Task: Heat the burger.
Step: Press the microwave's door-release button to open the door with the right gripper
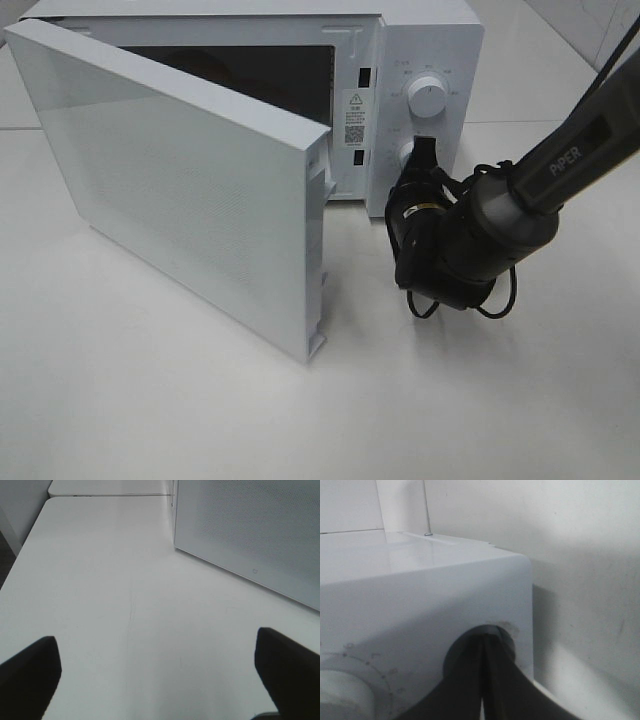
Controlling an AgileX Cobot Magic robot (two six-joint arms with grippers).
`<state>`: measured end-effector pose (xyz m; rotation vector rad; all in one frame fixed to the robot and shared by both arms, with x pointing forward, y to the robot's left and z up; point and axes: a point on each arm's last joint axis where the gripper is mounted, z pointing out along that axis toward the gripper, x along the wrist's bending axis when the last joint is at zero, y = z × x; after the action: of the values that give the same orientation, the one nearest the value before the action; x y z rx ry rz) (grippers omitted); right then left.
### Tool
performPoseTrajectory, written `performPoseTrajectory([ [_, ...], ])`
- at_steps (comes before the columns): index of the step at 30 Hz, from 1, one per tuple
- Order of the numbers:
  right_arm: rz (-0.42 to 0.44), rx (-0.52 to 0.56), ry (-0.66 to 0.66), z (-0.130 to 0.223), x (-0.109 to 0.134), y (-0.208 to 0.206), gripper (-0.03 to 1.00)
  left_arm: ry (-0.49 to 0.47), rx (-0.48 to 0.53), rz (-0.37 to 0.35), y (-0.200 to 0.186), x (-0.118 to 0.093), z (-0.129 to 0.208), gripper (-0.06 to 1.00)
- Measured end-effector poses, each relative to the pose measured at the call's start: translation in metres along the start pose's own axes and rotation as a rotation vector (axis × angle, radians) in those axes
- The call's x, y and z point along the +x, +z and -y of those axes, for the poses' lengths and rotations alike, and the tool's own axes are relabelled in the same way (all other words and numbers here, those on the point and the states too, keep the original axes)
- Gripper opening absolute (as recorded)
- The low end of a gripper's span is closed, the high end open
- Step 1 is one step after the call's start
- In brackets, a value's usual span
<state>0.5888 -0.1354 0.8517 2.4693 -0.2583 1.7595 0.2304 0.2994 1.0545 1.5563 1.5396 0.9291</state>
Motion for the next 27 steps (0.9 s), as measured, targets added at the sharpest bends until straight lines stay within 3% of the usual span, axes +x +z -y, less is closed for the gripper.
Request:
performPoseTrajectory([
  [16, 0.06, 0.043, 0.007, -0.005, 0.009, -0.005, 0.0, 0.0, 0.0, 0.0, 0.0, 0.0, 0.0, 0.97],
  [27, 0.113, 0.117, -0.101, -0.009, 0.022, -0.02, 0.0, 0.0, 0.0, 0.0, 0.0, 0.0, 0.0, 0.97],
])
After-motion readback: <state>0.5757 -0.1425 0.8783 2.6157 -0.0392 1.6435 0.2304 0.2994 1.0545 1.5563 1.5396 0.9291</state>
